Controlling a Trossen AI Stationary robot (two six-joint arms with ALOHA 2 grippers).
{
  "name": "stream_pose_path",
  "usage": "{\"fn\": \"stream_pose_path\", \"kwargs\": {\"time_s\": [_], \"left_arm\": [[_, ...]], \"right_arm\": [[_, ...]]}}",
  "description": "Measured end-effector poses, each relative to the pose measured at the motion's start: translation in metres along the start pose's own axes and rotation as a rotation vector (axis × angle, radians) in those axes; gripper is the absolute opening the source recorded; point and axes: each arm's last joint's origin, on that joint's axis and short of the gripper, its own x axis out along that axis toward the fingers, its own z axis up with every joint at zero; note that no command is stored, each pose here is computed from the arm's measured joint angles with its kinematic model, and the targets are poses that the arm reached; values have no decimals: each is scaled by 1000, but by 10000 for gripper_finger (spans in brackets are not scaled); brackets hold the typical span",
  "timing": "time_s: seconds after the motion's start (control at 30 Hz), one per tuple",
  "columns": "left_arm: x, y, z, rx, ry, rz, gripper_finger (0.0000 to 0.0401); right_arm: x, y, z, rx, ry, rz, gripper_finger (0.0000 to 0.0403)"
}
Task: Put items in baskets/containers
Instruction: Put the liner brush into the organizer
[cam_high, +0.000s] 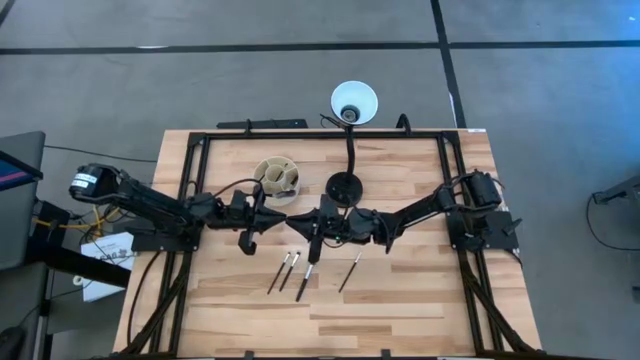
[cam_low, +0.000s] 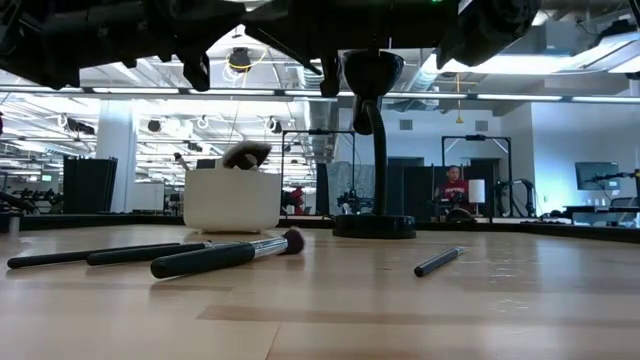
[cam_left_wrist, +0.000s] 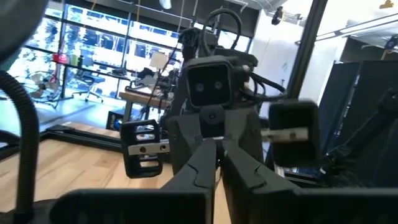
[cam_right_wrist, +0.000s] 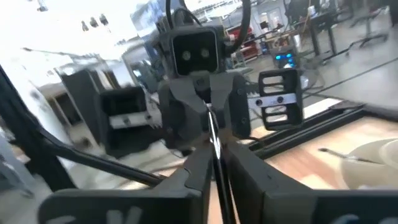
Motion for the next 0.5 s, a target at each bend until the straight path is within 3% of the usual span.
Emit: {"fn": "stream_pose_path", "kwargs": {"time_s": [0.13,0.3,0.43,0.5], "left_arm": [[0,2,-3,5,33,16,10],[-1,4,-10,13,107,43,10],[-3,2,1,53,51,39,9],[-6,3,6,111,38,90,9]], "right_arm": [[0,-1,0,-108,-2,-42,73],[-6,5,16,-121,9,-48,104],[-17,14,29,-151,98,-48,128],[-25,21,35,-167,144,-37,140]]}}
